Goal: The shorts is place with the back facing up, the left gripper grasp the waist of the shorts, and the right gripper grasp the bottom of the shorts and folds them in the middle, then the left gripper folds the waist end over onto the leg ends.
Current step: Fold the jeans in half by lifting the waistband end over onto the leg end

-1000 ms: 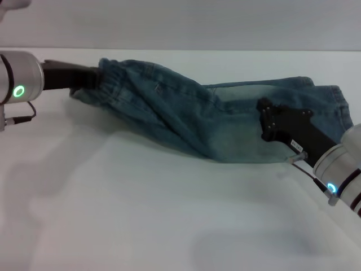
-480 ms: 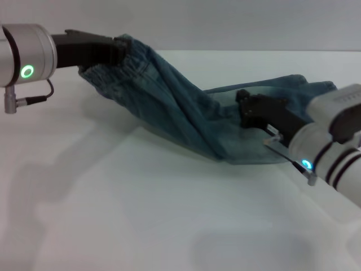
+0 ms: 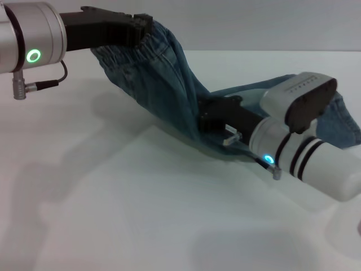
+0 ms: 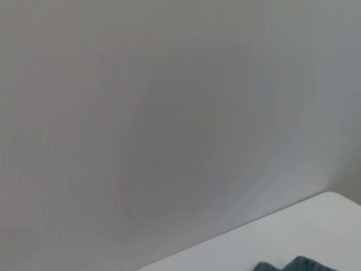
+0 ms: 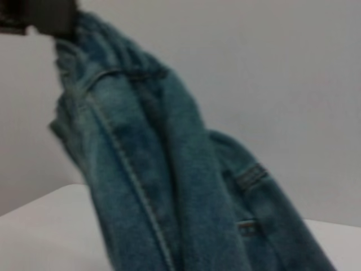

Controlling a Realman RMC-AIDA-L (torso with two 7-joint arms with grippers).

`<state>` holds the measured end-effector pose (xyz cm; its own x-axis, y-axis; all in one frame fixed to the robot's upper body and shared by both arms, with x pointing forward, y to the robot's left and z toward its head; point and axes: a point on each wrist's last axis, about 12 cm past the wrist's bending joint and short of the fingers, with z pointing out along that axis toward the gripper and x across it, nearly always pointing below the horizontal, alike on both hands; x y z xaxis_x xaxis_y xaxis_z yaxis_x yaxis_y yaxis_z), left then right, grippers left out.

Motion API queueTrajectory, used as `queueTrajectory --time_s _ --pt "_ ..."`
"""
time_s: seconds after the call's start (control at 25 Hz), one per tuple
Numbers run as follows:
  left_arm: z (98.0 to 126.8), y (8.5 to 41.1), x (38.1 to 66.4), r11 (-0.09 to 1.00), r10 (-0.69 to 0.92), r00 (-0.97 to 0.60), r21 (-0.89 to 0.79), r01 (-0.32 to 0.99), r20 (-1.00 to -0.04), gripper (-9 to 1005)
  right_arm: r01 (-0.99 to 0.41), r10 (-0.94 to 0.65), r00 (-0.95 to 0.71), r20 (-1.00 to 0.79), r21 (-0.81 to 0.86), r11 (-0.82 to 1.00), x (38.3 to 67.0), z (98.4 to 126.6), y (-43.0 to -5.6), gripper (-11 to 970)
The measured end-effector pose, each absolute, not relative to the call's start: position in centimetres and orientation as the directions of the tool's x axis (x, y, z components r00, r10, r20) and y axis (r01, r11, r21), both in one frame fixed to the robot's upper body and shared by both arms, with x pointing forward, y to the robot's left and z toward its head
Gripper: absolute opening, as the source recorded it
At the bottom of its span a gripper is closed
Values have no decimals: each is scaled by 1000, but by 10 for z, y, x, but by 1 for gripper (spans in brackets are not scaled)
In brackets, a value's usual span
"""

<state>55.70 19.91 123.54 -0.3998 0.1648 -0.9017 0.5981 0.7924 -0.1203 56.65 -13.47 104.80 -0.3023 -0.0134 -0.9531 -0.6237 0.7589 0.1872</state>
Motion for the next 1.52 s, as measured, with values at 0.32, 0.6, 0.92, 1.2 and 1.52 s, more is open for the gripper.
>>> queueTrajectory --time_s 0.32,0.6,0.92,1.2,1.52 --pt "1242 196 556 775 162 -364 -110 622 -917 23 -662 -40 -320 -947 193 725 575 1056 -113 -1" --pt "1243 195 556 764 162 -350 -108 636 -923 23 -662 -61 -317 -946 174 729 574 1056 -112 0" --pt "1248 196 553 759 158 -330 -99 643 -931 21 -483 31 -219 -975 136 865 546 1051 -179 -1" --pt "1262 188 552 724 138 -275 -92 683 -951 19 -417 107 -290 -951 226 880 544 1041 -191 -1" --pt "1263 186 553 718 138 -268 -90 690 -953 19 -534 84 -382 -920 295 793 556 1040 -147 0"
